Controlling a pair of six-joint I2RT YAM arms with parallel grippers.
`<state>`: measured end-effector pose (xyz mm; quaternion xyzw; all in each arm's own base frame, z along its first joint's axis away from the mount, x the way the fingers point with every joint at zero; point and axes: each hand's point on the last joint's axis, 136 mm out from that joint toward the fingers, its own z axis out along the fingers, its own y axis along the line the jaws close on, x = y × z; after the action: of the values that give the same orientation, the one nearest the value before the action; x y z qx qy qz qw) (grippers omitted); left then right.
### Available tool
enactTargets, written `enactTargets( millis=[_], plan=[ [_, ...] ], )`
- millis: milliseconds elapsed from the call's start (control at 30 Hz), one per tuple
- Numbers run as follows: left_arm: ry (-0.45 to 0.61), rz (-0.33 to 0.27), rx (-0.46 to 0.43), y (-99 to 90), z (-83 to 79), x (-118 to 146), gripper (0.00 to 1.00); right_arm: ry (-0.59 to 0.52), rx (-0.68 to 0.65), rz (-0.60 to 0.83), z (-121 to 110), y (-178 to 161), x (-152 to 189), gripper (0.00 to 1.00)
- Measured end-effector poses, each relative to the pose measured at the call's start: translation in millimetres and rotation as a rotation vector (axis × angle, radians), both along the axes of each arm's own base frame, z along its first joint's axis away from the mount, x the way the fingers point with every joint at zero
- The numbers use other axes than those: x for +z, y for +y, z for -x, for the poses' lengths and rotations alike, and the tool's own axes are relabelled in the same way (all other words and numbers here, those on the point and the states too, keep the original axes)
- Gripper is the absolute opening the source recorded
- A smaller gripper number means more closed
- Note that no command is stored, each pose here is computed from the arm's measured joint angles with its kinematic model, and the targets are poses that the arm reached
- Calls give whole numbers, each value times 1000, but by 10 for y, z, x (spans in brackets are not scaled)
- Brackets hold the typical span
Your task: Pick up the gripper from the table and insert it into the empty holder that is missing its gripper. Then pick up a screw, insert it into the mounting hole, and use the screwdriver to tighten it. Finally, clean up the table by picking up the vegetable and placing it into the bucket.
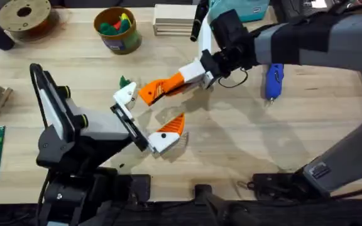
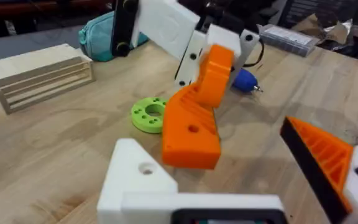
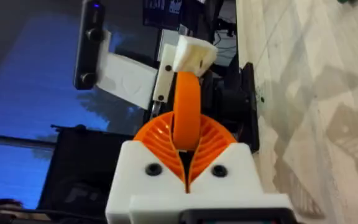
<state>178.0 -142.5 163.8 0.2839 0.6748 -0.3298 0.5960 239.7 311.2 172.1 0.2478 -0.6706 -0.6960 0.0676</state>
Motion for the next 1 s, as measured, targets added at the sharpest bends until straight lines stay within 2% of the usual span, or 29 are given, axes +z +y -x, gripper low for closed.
enactTargets(
  millis=[333,1000],
  plan=[
    [0,0,0,0,0,0,985,15,1,6,-72,48,-22,20],
    [0,0,0,0,0,0,986,84,16,44,-59,129,-72,20]
  ],
)
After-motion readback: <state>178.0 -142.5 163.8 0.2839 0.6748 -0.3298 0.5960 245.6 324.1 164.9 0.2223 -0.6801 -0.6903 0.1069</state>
